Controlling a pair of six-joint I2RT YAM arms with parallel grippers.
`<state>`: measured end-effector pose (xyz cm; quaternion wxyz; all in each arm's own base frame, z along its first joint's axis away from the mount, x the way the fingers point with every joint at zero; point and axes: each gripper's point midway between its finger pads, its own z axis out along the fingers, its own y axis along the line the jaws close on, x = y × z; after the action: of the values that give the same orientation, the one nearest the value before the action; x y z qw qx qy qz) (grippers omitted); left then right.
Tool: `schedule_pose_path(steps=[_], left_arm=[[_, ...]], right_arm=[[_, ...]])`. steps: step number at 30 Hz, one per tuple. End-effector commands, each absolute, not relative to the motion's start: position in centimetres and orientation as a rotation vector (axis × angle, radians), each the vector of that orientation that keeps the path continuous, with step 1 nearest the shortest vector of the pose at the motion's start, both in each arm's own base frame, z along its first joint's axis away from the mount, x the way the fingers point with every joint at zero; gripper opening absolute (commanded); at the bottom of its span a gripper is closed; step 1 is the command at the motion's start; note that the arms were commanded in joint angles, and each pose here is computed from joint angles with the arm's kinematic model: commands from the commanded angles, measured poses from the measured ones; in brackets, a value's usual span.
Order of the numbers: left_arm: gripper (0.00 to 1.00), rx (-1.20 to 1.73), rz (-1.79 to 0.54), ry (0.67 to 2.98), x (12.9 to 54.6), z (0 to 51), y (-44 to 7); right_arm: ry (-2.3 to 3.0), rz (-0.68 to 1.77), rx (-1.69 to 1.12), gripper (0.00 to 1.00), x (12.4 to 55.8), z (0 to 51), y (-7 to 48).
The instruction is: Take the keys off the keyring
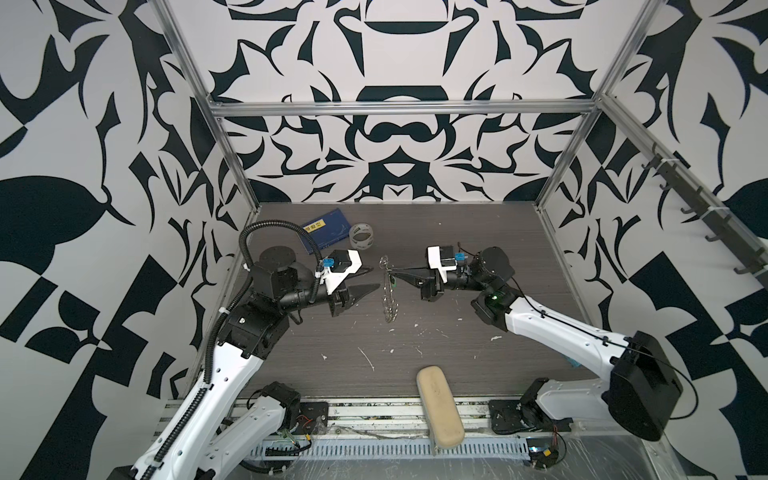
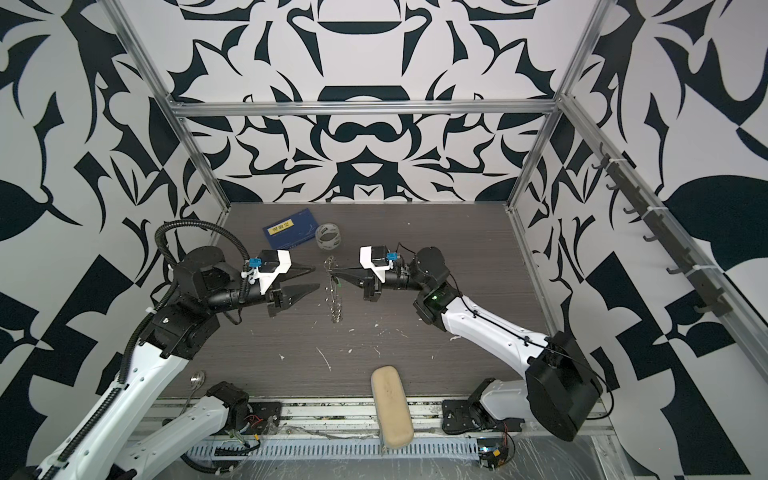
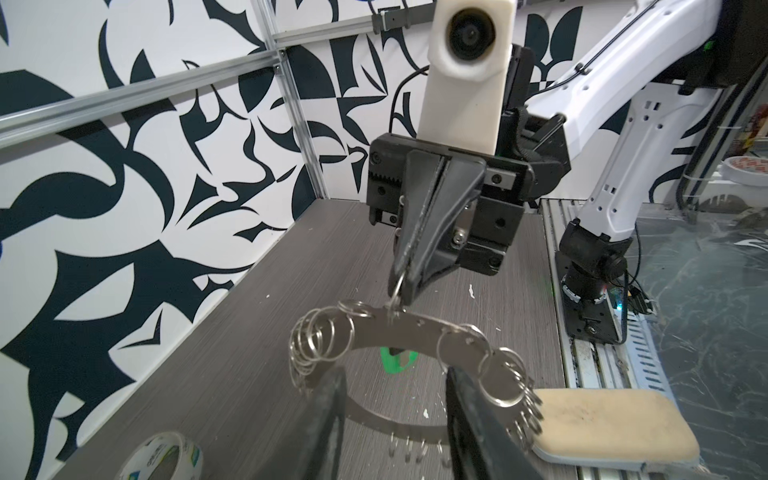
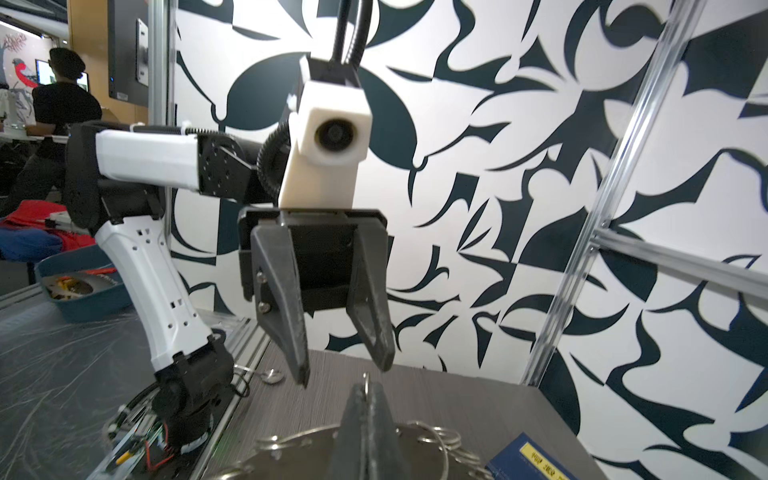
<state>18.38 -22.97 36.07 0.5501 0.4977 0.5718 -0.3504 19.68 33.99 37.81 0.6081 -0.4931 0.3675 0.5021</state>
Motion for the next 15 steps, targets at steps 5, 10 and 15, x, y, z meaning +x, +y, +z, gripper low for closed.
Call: schedule_pose_path(steps=[5, 10, 15], left_arm=[[0.40, 1.186, -0.963, 1.245, 17.6, 38.5, -24.0], [0.36, 1.193, -1.005, 1.222, 17.3, 39.2, -24.2], [0.33, 1.182, -1.020, 1.203, 17.3, 39.7, -24.4]], right_arm=[[0.646, 1.207, -0.999, 0.00, 18.5, 42.7, 32.2], [0.640, 1.241, -1.012, 0.00, 18.2, 42.7, 32.3], [0.633, 1.264, -1.024, 0.00, 17.9, 42.8, 32.4]])
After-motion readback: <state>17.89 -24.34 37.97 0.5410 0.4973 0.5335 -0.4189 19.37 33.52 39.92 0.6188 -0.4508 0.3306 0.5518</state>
